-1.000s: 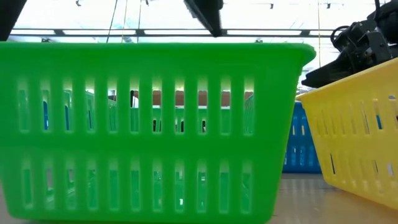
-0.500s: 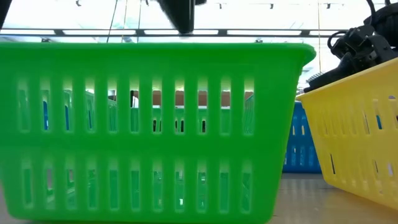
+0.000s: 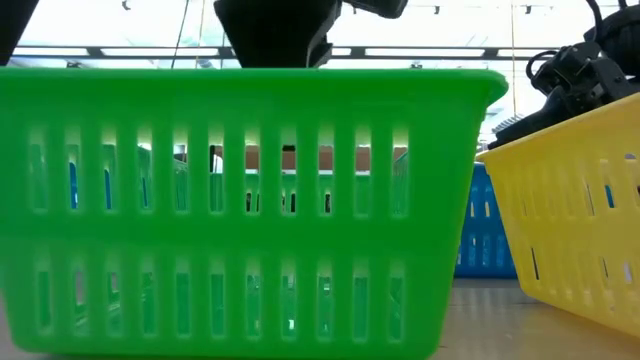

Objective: Stack baskets on shelf by color
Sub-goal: Put the middle green basket on the shelf

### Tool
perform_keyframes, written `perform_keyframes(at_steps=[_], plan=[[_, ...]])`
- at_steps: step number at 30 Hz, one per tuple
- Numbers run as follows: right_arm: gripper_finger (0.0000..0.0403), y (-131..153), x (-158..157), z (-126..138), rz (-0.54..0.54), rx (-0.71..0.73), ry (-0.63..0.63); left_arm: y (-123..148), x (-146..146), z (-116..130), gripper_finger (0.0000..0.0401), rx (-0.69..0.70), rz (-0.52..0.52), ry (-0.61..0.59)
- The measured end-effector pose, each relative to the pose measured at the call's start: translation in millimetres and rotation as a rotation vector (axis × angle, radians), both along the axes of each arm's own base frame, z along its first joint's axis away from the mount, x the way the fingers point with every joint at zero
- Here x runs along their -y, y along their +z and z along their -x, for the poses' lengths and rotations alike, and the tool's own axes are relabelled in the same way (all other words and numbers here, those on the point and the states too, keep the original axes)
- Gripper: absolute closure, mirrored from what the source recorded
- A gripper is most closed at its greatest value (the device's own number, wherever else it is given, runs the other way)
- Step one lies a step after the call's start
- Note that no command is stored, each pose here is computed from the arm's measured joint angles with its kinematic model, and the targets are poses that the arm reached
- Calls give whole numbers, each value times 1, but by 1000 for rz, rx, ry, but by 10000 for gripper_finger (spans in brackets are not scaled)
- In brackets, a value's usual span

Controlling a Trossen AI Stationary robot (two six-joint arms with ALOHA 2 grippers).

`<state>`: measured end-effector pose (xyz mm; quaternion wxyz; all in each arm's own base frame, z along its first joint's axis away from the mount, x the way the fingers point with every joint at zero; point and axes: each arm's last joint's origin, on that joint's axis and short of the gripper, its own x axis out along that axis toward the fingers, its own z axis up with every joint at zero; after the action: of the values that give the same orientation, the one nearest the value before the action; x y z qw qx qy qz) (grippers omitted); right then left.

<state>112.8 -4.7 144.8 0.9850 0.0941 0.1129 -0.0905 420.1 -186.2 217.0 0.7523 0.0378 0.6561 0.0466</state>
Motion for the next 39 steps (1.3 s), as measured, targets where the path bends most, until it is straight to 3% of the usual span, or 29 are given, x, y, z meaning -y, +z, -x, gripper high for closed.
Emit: perform_keyframes(at_steps=[9, 17, 25, 29, 36, 39], plan=[[238, 0, 0, 0, 25, -5, 7, -8, -3, -6, 298, -8, 20, -13], [238, 0, 0, 0, 30, -7, 9, -45, -21, -23, 298, -70, -21, -17], [238, -1, 0, 0, 42, -20, 13, -52, -48, -32, 298, -92, -63, 7], [238, -2, 0, -1, 52, -28, 16, -51, -72, -32, 298, -140, -179, -14], [238, -2, 0, -1, 53, -32, 16, -48, -142, -42, 298, -175, -378, 21], [238, -2, 0, -1, 53, -34, 15, -48, -170, -43, 298, -192, -377, 66]])
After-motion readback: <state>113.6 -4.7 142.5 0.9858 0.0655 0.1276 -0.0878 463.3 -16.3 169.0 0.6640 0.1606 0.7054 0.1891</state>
